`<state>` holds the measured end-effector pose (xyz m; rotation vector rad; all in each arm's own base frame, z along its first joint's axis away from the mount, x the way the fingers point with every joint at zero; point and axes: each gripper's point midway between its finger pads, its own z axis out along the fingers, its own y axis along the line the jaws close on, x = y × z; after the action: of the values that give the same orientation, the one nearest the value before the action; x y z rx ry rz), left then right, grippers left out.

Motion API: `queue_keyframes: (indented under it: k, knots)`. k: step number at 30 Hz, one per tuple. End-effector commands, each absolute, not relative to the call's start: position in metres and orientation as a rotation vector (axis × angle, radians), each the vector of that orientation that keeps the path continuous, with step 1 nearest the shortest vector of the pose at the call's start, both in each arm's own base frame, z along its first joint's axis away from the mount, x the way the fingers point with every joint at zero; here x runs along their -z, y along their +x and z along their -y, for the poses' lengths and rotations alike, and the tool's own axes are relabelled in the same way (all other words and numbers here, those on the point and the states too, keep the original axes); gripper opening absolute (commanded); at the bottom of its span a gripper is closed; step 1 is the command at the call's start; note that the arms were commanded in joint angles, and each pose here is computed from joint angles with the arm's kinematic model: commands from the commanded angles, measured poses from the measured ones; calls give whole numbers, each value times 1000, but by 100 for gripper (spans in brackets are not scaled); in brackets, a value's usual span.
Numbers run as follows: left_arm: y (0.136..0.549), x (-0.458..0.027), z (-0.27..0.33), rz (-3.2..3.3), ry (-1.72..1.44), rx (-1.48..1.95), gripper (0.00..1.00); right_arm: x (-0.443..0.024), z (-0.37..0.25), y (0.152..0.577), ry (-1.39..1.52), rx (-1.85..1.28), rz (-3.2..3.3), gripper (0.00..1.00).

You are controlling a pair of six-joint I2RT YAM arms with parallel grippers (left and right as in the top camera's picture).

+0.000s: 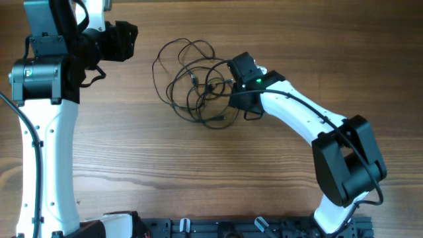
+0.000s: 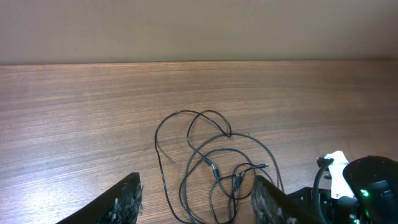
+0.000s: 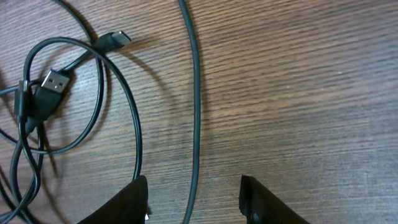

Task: Untangle cables
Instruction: 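Lower the right gripper onto the right side of the cable pile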

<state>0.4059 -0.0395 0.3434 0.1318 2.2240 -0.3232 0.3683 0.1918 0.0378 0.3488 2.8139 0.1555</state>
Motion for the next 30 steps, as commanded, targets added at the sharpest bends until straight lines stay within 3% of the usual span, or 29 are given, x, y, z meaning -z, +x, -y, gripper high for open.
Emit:
queue_keyframes:
  k: [1,30]
  knots:
    - [406,-347,40,-2215,135,324,58,-44,-185,370,425,-85,-2754,50]
    - [402,-345,46,-2226,159,369,58,2,-187,360,489,24,-2806,49]
